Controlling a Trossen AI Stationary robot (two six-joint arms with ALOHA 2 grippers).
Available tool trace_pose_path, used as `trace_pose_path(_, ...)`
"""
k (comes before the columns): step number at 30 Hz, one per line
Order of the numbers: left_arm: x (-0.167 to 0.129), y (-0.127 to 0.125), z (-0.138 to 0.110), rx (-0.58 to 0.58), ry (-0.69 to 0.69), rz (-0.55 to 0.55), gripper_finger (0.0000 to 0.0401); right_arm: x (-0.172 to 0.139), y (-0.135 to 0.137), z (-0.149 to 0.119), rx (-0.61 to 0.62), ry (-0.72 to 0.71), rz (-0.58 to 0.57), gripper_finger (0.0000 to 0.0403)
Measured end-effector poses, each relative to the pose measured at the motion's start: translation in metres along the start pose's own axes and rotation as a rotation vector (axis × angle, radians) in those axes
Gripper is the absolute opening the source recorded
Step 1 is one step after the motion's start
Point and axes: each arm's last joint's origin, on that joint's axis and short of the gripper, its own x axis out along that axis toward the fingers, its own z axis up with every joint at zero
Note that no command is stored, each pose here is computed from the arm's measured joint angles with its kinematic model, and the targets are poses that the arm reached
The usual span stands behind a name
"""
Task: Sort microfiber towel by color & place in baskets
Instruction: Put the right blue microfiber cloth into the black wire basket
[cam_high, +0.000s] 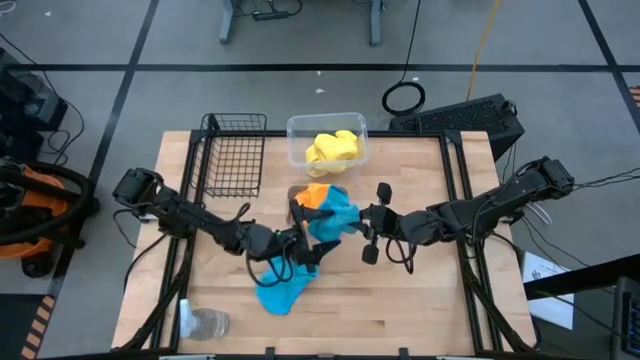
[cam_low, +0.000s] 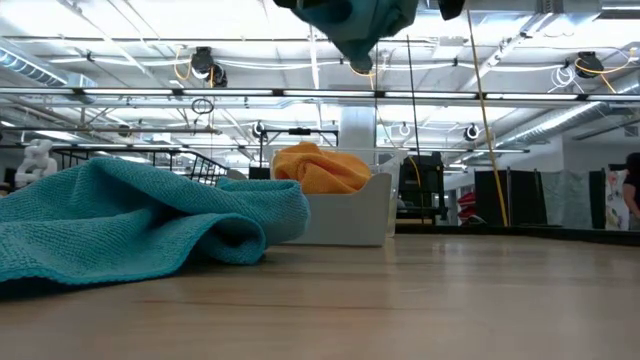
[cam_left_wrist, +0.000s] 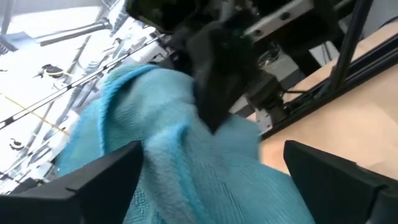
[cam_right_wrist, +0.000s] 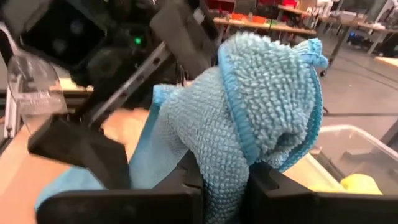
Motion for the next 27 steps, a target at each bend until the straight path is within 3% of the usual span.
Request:
trace_pose_path(13,0.005,0.007,-0.008,0.023,0.082,0.073,0.0373,-0.001,0.003,0.01,0.001,-0.086,0.105,0.0036)
trace_pose_path(22,0.001,0.004,-0.003,0.056,0.075,0.084,0.0237,-0.001,0.003,0.01,-0.021,-0.088,0.089,0.0036)
trace_pose_path(27,-0.01,0.005,0.01,0.034,0.052,0.1,0.0211,-0.005,-0.002,0.012,-0.035,-0.086,0.019,0.0036)
